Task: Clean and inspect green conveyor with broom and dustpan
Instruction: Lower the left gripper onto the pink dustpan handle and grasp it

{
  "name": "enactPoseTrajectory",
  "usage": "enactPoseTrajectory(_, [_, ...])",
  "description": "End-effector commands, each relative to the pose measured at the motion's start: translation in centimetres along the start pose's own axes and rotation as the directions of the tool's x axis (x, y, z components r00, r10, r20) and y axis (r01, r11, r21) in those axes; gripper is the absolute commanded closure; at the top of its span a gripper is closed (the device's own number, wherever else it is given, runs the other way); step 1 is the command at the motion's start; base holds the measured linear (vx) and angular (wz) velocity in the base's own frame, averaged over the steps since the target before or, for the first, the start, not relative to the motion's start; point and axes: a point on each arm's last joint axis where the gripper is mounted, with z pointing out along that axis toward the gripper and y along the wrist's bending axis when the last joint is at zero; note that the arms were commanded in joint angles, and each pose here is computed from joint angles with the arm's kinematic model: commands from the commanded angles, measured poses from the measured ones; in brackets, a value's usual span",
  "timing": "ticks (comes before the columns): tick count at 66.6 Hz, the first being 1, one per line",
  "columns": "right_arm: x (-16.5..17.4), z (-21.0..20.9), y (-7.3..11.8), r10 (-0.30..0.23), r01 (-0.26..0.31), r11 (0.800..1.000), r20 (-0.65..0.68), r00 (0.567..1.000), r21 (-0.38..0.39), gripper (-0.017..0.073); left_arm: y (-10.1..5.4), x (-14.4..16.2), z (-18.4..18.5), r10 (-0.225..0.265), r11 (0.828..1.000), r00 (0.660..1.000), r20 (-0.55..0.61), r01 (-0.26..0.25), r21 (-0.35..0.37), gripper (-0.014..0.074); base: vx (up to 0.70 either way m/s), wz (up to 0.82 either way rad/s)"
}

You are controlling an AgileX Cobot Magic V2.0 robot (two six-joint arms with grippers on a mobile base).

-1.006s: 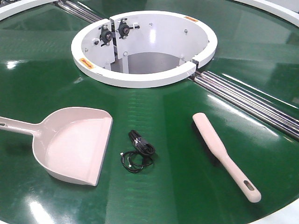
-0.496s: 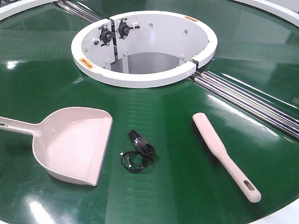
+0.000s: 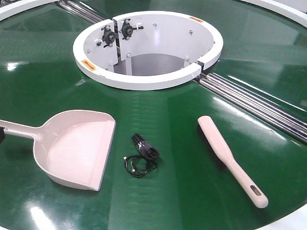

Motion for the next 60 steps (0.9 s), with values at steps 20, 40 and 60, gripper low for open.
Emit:
enactPoseTrajectory(20, [-0.3,-0.1,0.0,-0.011,0.011,1.0,0.072,0.997,-0.004,0.0569,0.4,-6.8,3.1,0.584,0.81,0.768,-0.264,-0.57,0.136,0.007,0.0,0.0])
enactPoseTrajectory(40, [-0.3,-0.1,0.0,-0.011,0.011,1.0,0.071,0.997,-0.004,0.0569,0.7,-4.8,11.1,0.882,0.465,0.377,-0.282,-0.793,0.393,0.007,0.0,0.0])
enactPoseTrajectory(60, [-0.3,-0.1,0.0,-0.011,0.011,1.0,0.071,0.997,-0.005,0.0569,1.4,-4.6,14.8,0.891,0.428,0.245,-0.382,-0.736,0.525,0.007,0.0,0.0])
